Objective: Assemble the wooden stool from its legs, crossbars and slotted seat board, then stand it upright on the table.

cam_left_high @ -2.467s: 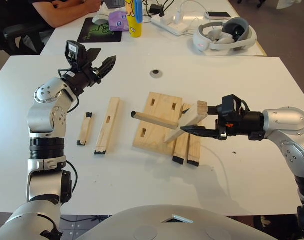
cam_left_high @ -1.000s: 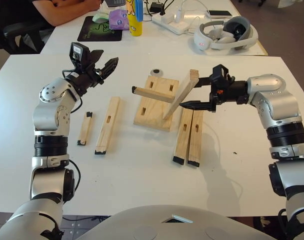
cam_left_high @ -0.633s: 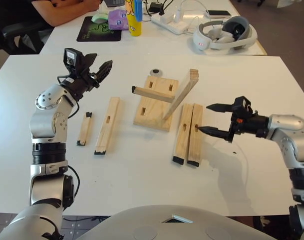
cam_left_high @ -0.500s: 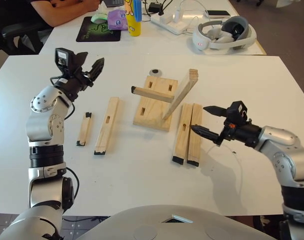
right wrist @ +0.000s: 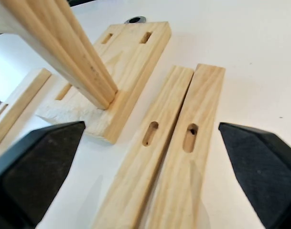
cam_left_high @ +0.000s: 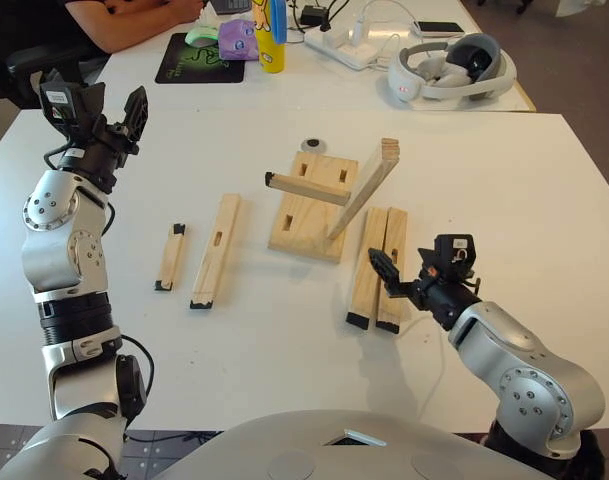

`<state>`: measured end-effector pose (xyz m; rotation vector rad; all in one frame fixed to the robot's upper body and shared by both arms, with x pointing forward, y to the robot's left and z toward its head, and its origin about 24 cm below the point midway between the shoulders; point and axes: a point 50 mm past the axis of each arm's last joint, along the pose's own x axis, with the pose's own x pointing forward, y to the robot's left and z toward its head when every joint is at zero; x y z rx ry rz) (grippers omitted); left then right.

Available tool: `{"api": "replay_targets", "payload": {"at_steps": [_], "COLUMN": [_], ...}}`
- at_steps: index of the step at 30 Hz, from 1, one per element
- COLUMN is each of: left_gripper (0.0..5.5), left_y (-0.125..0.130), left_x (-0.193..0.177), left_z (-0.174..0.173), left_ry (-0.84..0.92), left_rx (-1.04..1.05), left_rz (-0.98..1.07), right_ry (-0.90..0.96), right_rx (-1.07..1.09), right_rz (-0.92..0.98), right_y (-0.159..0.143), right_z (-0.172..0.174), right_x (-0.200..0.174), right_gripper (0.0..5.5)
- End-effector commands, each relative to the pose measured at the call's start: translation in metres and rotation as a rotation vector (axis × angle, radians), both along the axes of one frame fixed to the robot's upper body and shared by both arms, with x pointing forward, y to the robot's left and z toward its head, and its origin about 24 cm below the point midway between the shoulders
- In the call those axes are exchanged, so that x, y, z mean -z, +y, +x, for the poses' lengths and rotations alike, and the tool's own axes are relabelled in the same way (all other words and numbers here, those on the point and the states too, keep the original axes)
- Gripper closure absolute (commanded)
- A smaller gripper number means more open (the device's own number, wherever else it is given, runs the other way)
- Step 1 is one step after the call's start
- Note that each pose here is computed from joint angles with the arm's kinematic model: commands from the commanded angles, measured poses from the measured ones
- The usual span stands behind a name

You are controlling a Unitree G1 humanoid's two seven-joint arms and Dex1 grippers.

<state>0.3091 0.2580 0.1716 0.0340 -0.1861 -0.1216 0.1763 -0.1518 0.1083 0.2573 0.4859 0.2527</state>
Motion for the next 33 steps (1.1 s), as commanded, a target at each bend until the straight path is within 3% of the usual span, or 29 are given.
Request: {"api": "replay_targets", "payload": {"at_steps": [1, 13, 33], "left_gripper": [2.38, 2.38, 2.38], "left_y": [0.001, 0.003, 0.008], "left_x": [-0.001, 0.002, 0.009], "left_z": [0.001, -0.004, -0.019], "left_ry": [0.005, 0.003, 0.013], "left_rx": [-0.010, -0.038, -0.095], "left_rz": [0.006, -0.009, -0.026], "right_ry": [0.019, 0.228, 0.270], "right_rx": [-0.045, -0.083, -0.113], "right_rz": [0.052, 0.167, 0.128], "right_y": [0.010, 0.015, 0.002], "right_z": [0.004, 0.001, 0.010], "right_x": [-0.007, 0.018, 0.019], "right_gripper": [0.31, 0.31, 0.31]}}
